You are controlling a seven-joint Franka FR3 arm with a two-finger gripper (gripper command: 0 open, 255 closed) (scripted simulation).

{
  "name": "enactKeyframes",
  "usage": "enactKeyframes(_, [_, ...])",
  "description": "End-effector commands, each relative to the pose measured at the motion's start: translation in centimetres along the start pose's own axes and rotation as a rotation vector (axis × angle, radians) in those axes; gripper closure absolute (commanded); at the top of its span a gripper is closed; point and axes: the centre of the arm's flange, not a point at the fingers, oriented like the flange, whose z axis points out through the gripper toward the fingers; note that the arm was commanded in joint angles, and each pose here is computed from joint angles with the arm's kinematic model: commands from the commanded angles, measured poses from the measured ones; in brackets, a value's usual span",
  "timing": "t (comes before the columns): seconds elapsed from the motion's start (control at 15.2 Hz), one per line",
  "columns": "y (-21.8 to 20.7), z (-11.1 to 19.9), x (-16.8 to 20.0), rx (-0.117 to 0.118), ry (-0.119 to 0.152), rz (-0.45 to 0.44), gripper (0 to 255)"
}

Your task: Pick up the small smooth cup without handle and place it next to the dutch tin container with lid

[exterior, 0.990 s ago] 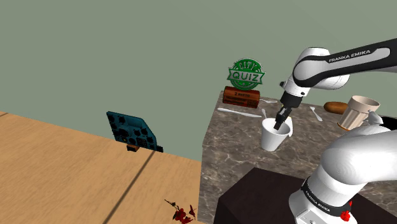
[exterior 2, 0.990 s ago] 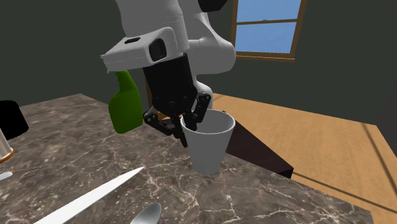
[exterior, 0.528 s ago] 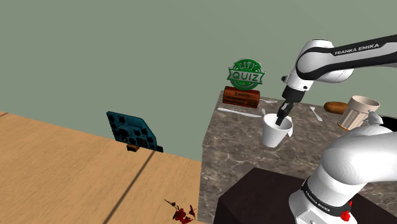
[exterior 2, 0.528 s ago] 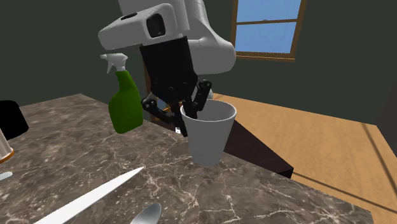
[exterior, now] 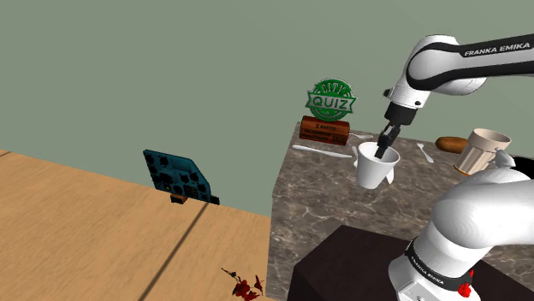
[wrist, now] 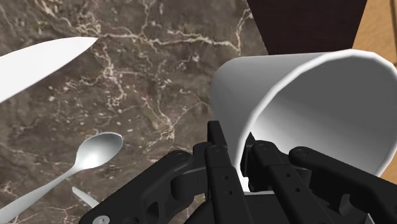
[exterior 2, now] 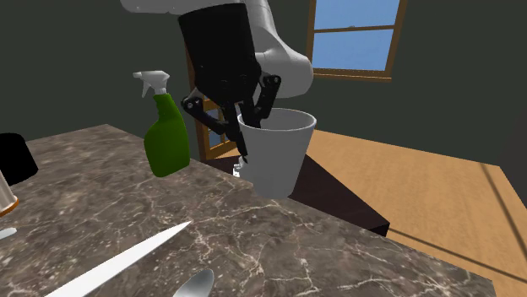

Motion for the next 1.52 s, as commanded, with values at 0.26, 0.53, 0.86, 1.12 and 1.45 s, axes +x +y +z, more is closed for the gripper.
enactKeyframes(0.26, [-0.7, -3.1, 0.1, 0.000, 0.000, 0.000, 255])
enactKeyframes(0.53, [-1.1, -5.1, 0.2, 0.000, 0.000, 0.000, 255])
enactKeyframes(0.86, [-1.7, -7.7, 0.2, 0.000, 0.000, 0.000, 255])
enactKeyframes(1.12, [-2.1, -9.8, 0.3, 0.000, 0.000, 0.000, 255])
enactKeyframes(1.45, [-2.6, -12.3, 0.3, 0.000, 0.000, 0.000, 255])
